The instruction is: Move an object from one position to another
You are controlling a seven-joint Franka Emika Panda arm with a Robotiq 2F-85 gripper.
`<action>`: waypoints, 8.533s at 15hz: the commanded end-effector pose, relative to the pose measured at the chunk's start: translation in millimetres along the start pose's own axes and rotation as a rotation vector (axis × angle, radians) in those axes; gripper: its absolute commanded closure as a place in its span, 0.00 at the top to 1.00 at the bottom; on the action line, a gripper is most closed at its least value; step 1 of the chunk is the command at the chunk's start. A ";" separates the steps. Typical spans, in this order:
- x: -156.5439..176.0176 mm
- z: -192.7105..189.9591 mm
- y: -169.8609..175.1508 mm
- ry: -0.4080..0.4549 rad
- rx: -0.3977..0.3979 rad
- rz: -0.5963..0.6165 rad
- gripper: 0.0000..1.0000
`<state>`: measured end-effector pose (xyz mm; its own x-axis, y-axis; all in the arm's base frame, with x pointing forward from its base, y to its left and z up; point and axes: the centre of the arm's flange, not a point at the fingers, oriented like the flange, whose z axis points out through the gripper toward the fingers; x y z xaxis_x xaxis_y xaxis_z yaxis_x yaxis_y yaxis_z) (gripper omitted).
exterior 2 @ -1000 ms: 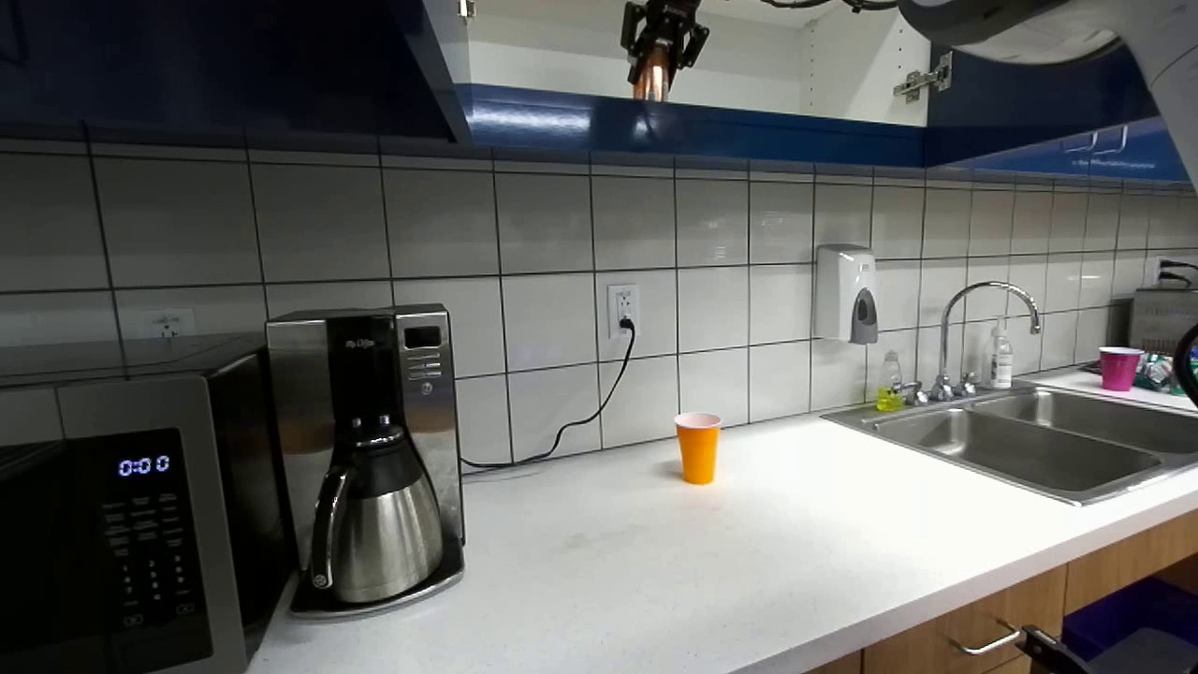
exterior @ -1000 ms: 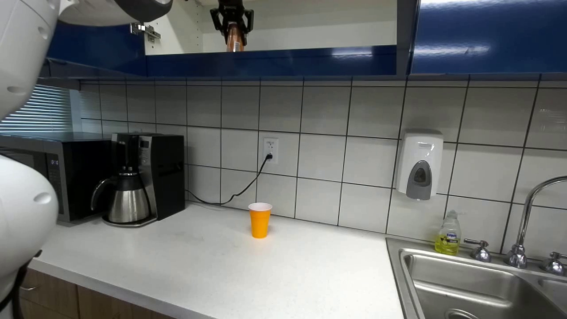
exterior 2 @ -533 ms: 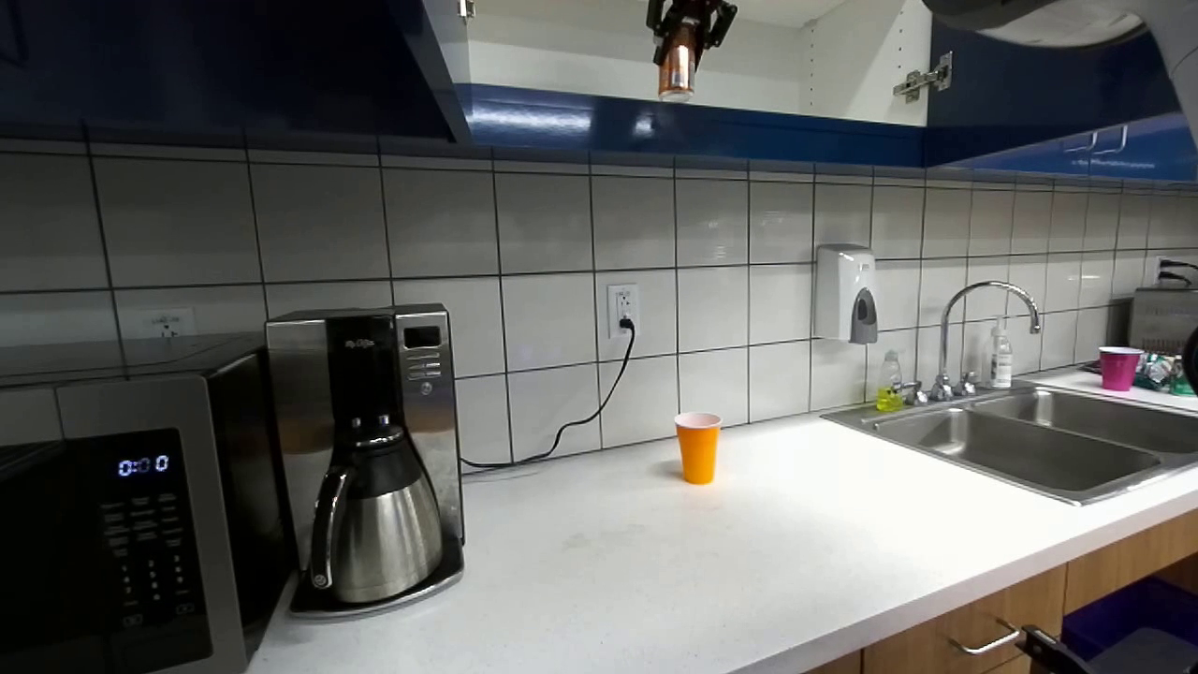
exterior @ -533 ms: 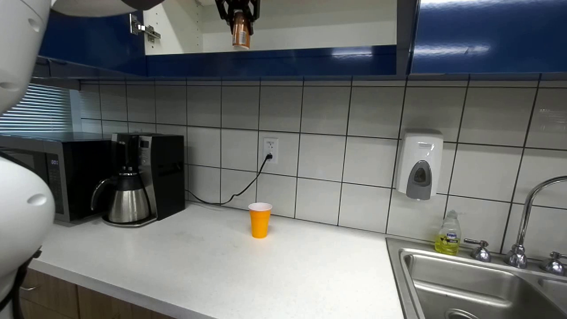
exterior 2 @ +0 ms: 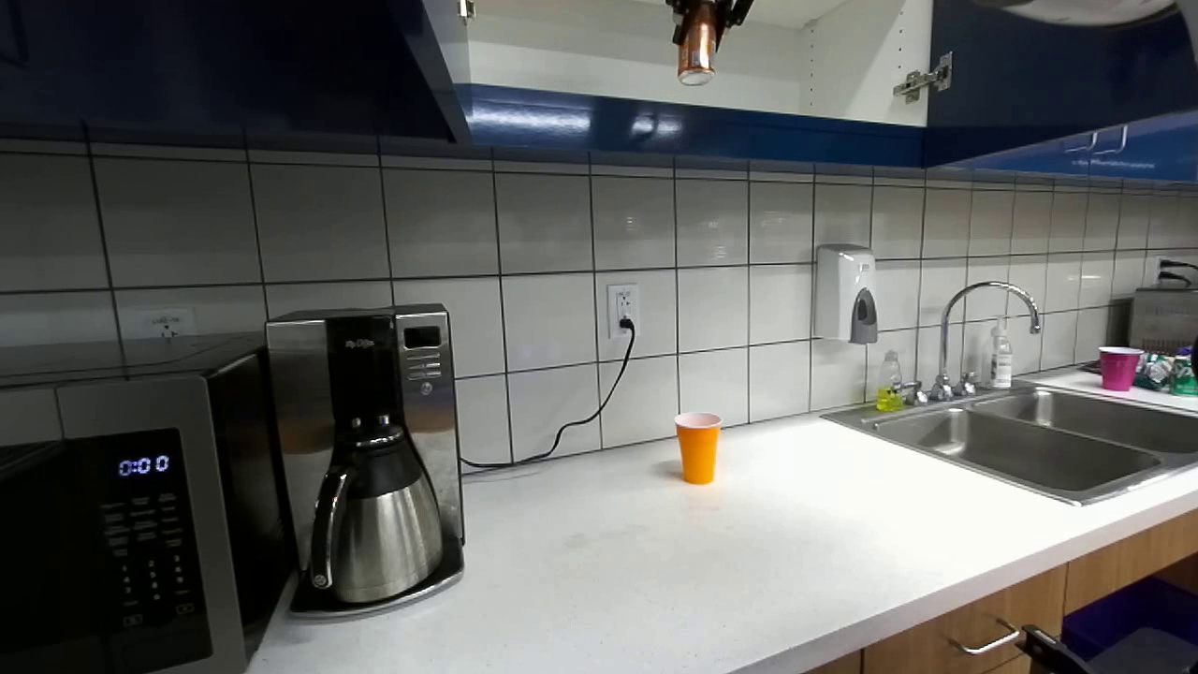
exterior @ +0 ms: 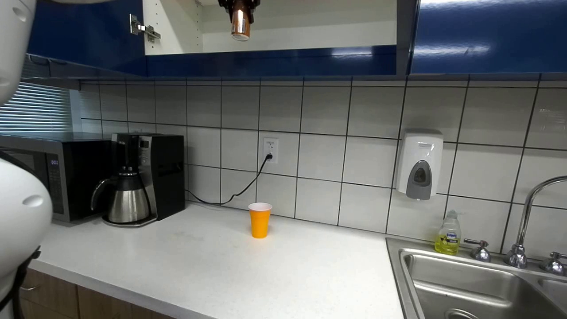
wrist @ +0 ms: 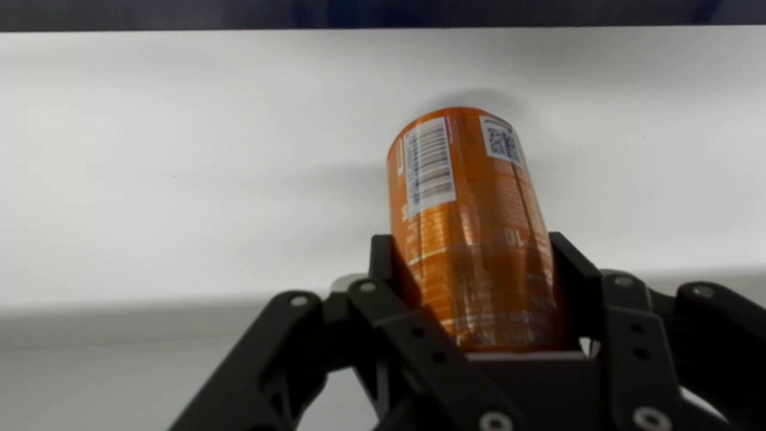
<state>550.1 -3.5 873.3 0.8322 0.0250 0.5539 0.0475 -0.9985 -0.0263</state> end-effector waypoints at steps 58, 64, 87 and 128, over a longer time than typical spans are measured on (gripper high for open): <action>-310.5 328.4 107.6 -0.294 0.019 -0.055 0.38; -335.9 390.6 126.4 -0.318 0.017 -0.047 0.38; -386.2 461.3 137.7 -0.408 0.007 -0.022 0.38; -406.5 513.3 147.0 -0.288 -0.053 0.043 1.00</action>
<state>514.1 -122.2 194.6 0.9485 -0.0160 0.3164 -0.0221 -0.9996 0.0156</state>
